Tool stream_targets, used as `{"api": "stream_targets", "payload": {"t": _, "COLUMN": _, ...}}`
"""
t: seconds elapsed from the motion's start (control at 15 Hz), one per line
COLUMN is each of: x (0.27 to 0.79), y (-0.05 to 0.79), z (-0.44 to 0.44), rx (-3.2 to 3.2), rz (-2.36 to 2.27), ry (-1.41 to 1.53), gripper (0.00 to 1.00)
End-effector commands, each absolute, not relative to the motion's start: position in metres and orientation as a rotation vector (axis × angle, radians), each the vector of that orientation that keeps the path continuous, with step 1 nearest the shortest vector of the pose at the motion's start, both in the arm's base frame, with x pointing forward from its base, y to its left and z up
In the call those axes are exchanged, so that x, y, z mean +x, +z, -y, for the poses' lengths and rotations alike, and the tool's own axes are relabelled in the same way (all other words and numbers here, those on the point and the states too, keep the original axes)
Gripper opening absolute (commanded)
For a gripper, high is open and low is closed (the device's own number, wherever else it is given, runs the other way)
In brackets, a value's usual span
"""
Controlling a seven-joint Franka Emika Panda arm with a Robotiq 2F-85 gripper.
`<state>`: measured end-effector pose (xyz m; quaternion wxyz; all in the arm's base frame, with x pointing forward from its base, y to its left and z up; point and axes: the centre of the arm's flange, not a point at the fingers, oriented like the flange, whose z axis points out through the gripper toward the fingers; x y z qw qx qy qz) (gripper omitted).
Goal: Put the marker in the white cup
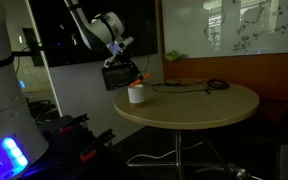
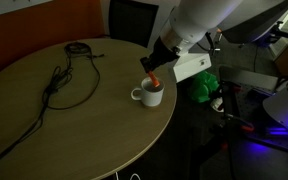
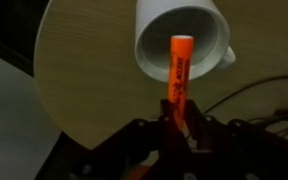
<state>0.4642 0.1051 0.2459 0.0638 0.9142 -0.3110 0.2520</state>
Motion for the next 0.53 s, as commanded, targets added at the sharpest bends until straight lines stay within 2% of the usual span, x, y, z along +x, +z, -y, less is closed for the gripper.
{"api": "stream_targets", "payload": {"t": 0.0, "x": 0.457, "y": 0.235, "z": -0.109, "rx": 2.798, "rz": 0.983, "ry": 0.825, "gripper": 0.52}}
{"api": "stream_targets", "payload": {"t": 0.33, "x": 0.460, "y": 0.246, "z": -0.105, "rx": 2.796, "rz": 1.100, "ry": 0.660, "gripper": 0.90}}
{"api": "stream_targets", "payload": {"t": 0.47, "x": 0.465, "y": 0.251, "z": -0.095, "rx": 2.776, "rz": 1.212, "ry": 0.515, "gripper": 1.00}}
